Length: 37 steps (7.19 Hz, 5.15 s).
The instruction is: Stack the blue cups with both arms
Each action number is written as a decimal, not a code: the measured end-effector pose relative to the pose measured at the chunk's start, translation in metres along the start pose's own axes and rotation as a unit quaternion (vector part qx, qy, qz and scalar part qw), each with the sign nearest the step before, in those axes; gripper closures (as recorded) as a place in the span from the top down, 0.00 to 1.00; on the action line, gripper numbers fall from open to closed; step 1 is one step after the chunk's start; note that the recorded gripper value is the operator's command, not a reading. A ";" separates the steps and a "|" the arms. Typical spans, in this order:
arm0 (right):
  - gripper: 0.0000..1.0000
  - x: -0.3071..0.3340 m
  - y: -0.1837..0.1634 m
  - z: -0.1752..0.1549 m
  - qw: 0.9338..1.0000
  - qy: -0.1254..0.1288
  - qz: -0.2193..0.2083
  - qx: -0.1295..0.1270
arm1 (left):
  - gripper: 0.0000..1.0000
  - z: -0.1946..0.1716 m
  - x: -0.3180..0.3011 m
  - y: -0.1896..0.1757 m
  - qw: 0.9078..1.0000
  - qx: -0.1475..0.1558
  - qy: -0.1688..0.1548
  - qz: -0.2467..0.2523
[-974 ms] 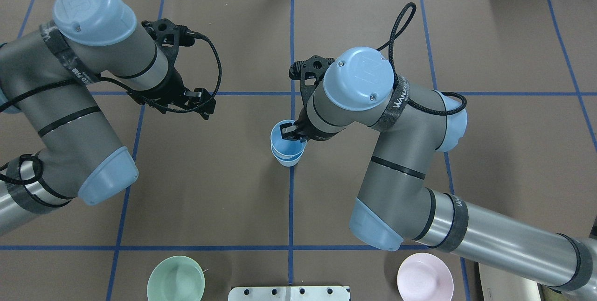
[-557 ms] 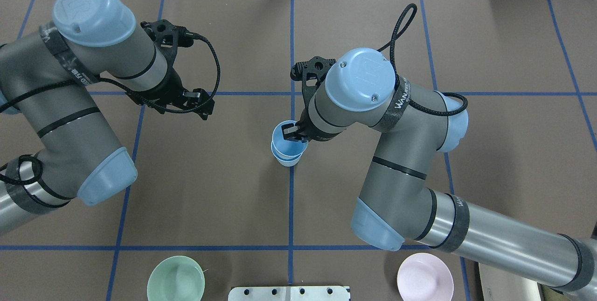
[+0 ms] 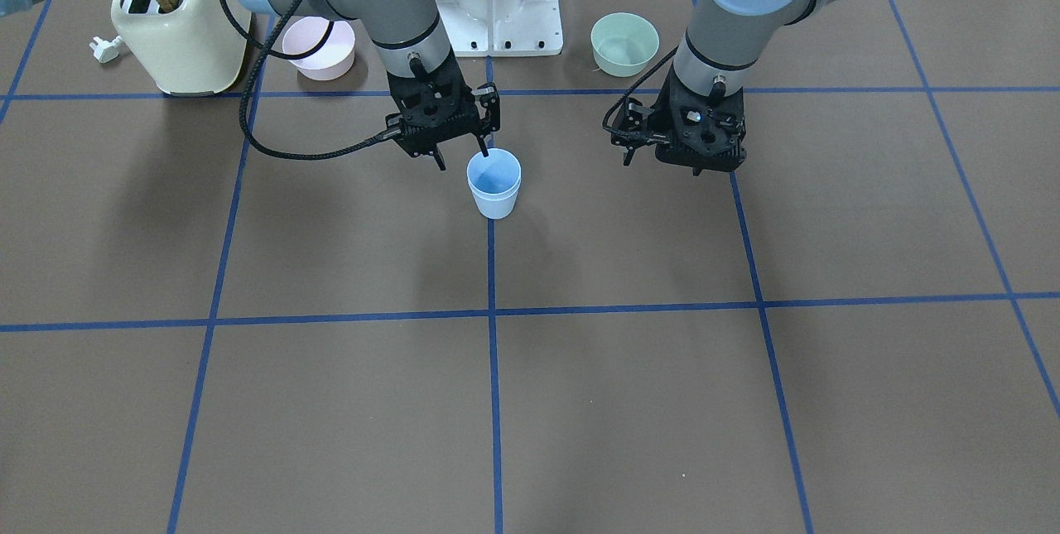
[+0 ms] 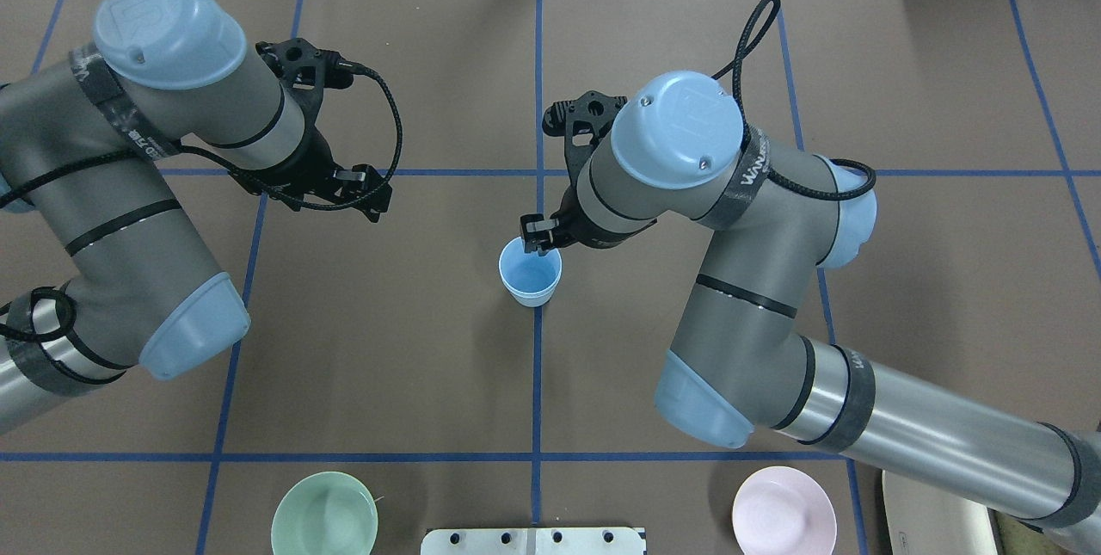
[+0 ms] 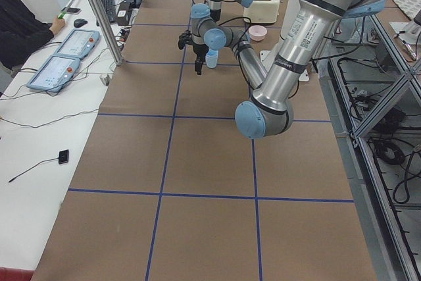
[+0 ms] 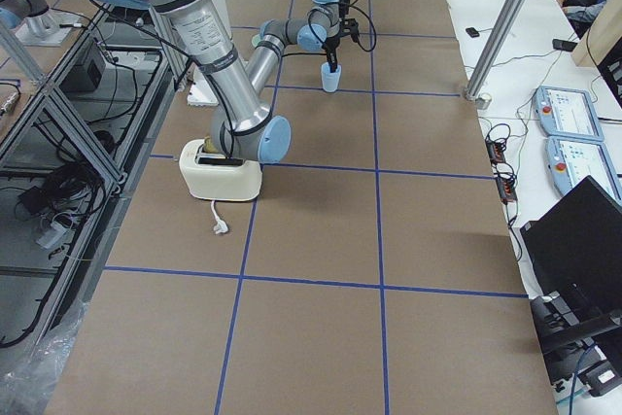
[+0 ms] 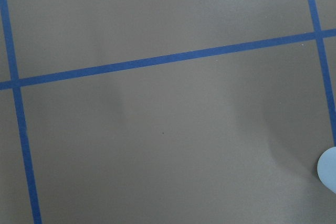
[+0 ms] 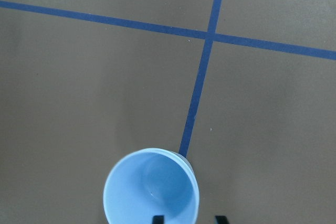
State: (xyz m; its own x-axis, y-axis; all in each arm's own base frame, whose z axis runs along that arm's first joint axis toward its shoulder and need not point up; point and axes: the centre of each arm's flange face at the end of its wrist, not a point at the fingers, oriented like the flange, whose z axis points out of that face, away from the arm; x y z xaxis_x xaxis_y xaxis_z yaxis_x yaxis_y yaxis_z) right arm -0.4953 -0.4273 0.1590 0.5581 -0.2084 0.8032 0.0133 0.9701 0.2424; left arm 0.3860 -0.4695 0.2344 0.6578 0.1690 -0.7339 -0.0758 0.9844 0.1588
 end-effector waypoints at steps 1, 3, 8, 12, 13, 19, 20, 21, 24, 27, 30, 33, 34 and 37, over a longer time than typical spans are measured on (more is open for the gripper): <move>1.00 0.019 -0.016 -0.017 1.000 -0.004 0.012 0.005 | 0.98 -0.002 -0.004 -0.002 1.000 0.002 0.001 -0.001; 1.00 0.073 -0.045 -0.061 0.999 -0.004 0.040 0.031 | 0.98 -0.013 -0.015 -0.009 1.000 0.011 -0.001 0.004; 1.00 0.180 -0.090 -0.116 0.995 0.037 0.045 0.075 | 0.98 -0.062 -0.146 -0.043 0.998 0.009 0.002 0.065; 1.00 0.301 -0.073 -0.127 0.997 0.067 0.015 0.032 | 0.99 -0.102 -0.327 -0.047 0.992 0.003 -0.045 0.116; 1.00 0.343 -0.065 -0.136 0.997 0.073 0.015 0.021 | 0.99 -0.108 -0.362 -0.046 0.991 -0.001 -0.053 0.125; 1.00 0.546 -0.035 -0.190 0.996 0.087 0.034 -0.005 | 0.99 -0.116 -0.471 -0.015 0.995 -0.016 -0.068 0.078; 1.00 0.574 -0.024 -0.194 0.995 0.093 0.039 -0.009 | 0.99 -0.116 -0.481 -0.009 0.995 -0.017 -0.068 0.066; 1.00 0.597 -0.012 -0.194 0.994 0.098 0.045 -0.015 | 0.99 -0.114 -0.488 -0.004 0.996 -0.020 -0.066 0.057; 1.00 0.630 0.017 -0.187 0.992 0.105 0.064 -0.031 | 0.99 -0.108 -0.497 0.007 0.998 -0.024 -0.044 0.034; 1.00 0.633 0.021 -0.186 0.992 0.107 0.065 -0.031 | 0.99 -0.106 -0.498 0.009 0.998 -0.025 -0.043 0.028; 1.00 0.633 0.021 -0.186 0.992 0.106 0.064 -0.031 | 0.99 -0.079 -0.529 0.039 0.998 -0.049 -0.042 0.013; 1.00 0.632 0.023 -0.186 0.992 0.105 0.063 -0.031 | 0.99 -0.056 -0.555 0.081 0.997 -0.073 -0.039 0.004; 1.00 0.632 0.023 -0.186 0.992 0.105 0.063 -0.031 | 0.99 -0.055 -0.557 0.084 0.996 -0.074 -0.039 0.003; 1.00 0.632 0.023 -0.186 0.992 0.107 0.064 -0.030 | 0.99 -0.055 -0.559 0.085 0.996 -0.075 -0.038 0.002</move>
